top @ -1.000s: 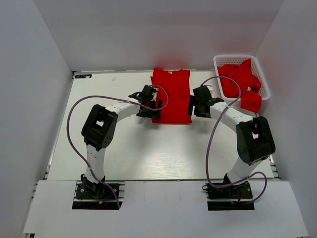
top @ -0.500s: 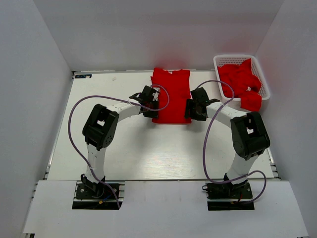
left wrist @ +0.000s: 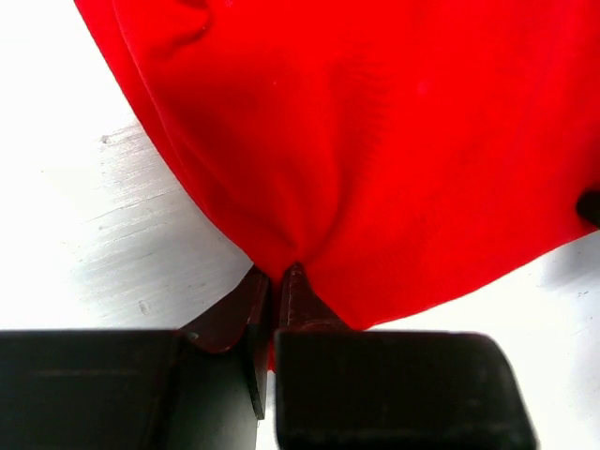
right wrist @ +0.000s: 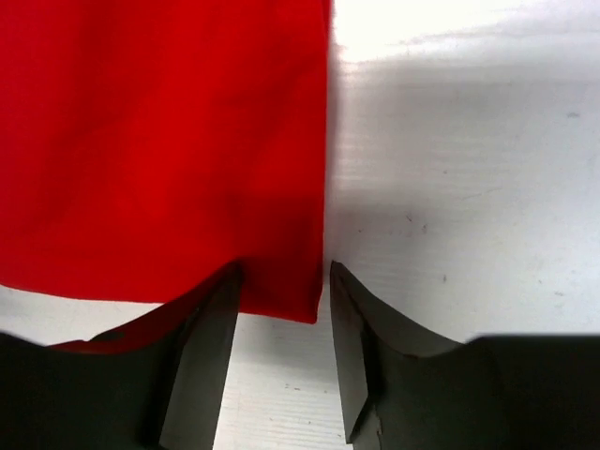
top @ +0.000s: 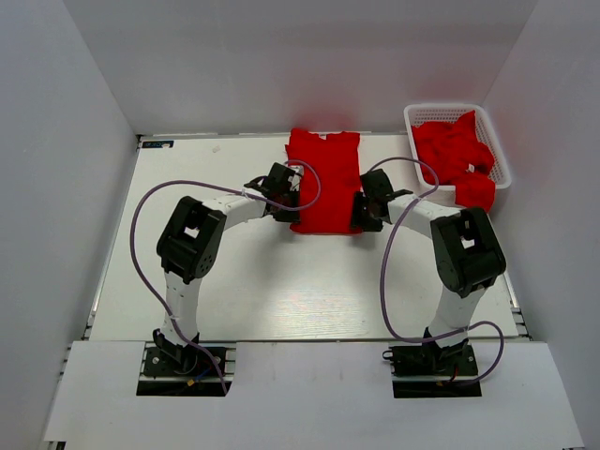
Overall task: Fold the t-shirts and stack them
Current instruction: Grab one side of the 2/3 rectangular tshirt with both arms
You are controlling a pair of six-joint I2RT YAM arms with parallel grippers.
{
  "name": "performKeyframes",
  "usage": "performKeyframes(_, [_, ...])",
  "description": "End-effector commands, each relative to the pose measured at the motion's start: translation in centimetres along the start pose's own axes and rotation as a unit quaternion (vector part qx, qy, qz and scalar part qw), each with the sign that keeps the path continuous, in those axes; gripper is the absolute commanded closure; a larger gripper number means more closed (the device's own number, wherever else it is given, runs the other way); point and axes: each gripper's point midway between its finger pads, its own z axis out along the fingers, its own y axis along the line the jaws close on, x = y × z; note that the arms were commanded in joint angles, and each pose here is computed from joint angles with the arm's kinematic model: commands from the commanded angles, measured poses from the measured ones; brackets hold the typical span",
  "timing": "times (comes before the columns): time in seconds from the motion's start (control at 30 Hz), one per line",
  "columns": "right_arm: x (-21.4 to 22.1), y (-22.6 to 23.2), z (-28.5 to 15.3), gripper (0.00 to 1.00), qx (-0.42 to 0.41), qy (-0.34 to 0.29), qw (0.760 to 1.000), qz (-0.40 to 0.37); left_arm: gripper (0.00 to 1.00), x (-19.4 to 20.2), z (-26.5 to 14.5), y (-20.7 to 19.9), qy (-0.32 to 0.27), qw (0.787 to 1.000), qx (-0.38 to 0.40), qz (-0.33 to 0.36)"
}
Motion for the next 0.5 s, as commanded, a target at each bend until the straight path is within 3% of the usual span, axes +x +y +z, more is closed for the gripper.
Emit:
performKeyframes(0.0, [0.6, 0.0, 0.8, 0.52, -0.009, 0.011, 1.0, 0.013, 1.0, 4.4, 0.6, 1.2, 0.063, 0.998, -0.019, -0.003])
performKeyframes(0.13, [1.5, 0.0, 1.1, 0.67, -0.01, 0.022, 1.0, 0.015, 1.0, 4.4, 0.6, 1.0, 0.064, 0.998, -0.014, -0.003])
performKeyframes(0.27, [0.9, -0.2, 0.5, 1.0, -0.007, 0.011, 1.0, 0.014, 1.0, 3.8, -0.5, 0.7, 0.056, 0.998, -0.011, -0.002])
performKeyframes(0.4, [0.7, -0.6, -2.4, 1.0, -0.003, -0.013, 1.0, 0.011, 1.0, 4.5, -3.1, 0.4, 0.053, 0.999, -0.005, -0.006])
performKeyframes(0.47, [2.8, -1.1, -3.1, 1.0, -0.006, 0.007, 1.0, 0.012, 1.0, 6.4, -4.5, -0.1, 0.066, 0.998, 0.011, -0.009])
